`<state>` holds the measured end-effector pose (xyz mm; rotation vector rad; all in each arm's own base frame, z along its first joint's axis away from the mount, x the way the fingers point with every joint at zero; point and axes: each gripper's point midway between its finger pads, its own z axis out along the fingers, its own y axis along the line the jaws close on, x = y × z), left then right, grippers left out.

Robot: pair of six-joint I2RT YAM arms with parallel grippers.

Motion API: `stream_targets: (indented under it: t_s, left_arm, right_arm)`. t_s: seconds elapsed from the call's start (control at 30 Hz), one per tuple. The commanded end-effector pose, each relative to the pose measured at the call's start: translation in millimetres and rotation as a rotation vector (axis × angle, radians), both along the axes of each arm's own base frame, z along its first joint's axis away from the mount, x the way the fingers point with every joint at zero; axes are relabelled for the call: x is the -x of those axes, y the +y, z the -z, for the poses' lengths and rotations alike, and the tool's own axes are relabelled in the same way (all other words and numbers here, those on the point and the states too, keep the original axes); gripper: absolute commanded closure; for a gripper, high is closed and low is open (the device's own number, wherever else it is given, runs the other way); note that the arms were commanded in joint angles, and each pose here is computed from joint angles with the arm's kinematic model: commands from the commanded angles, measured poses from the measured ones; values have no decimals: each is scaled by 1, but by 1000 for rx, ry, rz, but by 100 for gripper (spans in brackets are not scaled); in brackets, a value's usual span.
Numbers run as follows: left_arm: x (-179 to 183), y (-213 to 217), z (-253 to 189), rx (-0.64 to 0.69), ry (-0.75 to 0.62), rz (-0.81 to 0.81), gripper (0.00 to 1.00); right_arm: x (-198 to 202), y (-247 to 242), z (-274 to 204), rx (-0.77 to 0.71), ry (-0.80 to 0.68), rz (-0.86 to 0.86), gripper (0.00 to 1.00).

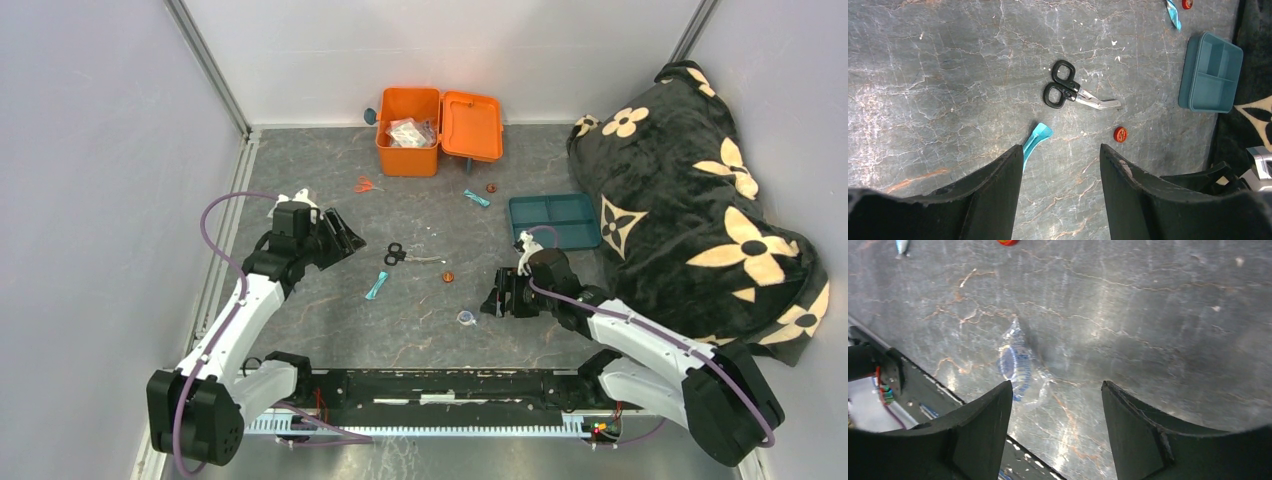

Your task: Organize the medicine kit

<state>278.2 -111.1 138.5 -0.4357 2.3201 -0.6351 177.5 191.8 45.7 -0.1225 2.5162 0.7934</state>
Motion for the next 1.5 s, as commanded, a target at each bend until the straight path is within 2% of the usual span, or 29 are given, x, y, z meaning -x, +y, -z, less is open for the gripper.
stream_targets:
  t_s: [0.0,0.37,0.5,0.77,1.07,1.23,1.37,1.47]
  left_arm:
    - [-9,-4,-23,-15,-94,54,36]
    - [-5,-3,-17,-13,-80,45,36]
    - [-5,-3,-17,-13,-78,48,37]
    - [-4,-3,-12,-14,-64,45,38]
    - [-3,-2,-8,-20,-56,45,38]
    - [-2,-1,-6,-23,-54,44,38]
    - [-2,-1,-5,-24,-52,41,39]
    - [-2,0,-6,-25,-54,38,39]
  right_arm:
    - [-5,29,-19,-166,-18,-31,27]
    - [7,37,-2,-164,43,-95,29]
    - [10,38,1,-166,58,-106,34]
    - [9,36,6,-147,57,-104,53]
    - [7,37,5,-156,45,-94,68]
    - [-3,32,-4,-119,-1,-71,89]
    - [-13,28,-17,-84,-52,-61,100]
    - [-24,29,-33,-88,-111,-47,100]
